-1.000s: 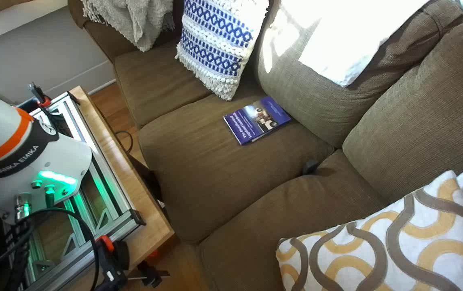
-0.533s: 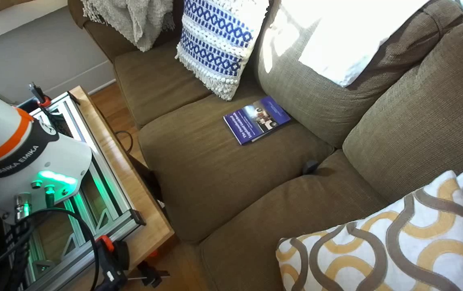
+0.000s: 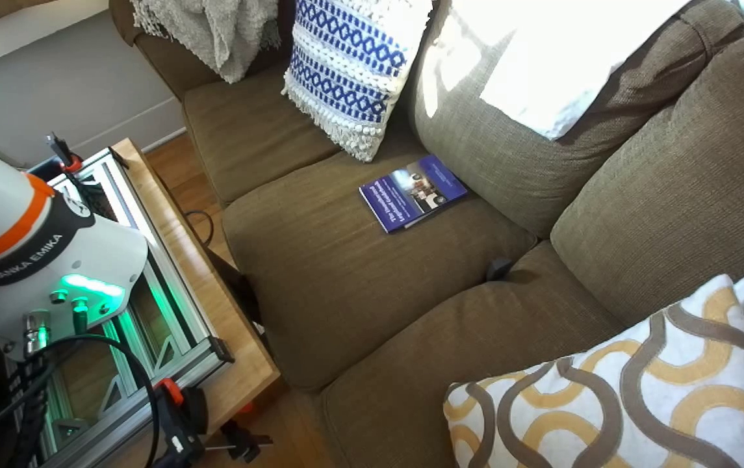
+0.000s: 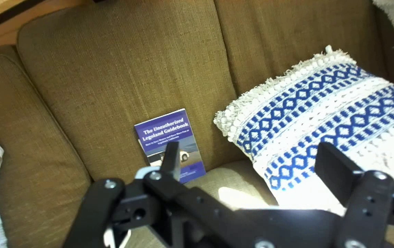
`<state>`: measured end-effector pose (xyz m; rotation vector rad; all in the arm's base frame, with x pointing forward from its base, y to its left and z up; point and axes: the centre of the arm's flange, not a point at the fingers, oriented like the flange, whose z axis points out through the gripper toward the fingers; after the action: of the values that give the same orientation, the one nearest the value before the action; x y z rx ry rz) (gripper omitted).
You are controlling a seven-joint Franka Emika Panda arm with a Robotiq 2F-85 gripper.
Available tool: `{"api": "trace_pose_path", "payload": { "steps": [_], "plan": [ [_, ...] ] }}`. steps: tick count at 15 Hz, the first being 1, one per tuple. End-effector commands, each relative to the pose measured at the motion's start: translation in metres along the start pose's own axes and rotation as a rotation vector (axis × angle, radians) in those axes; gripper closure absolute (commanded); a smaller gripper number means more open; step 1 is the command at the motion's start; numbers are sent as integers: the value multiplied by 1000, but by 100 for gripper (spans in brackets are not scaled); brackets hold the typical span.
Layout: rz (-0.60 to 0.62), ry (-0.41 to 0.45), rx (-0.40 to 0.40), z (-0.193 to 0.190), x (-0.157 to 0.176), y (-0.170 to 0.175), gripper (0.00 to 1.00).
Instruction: Remove the black remote from in-between the cushions of the couch
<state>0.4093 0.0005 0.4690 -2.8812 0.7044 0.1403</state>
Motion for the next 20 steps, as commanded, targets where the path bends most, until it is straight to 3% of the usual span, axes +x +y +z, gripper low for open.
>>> {"api": "trace_pose_path", "payload": {
  "steps": [1, 7, 12, 13, 20],
  "plan": [
    [193, -30, 38, 13, 40, 37, 0],
    [451, -58, 131, 83, 121, 85, 0],
    [552, -187, 199, 145, 163, 96, 0],
    [522, -130, 163, 128, 134, 95, 0],
    [540, -153, 157, 135, 151, 99, 0]
  ]
}}
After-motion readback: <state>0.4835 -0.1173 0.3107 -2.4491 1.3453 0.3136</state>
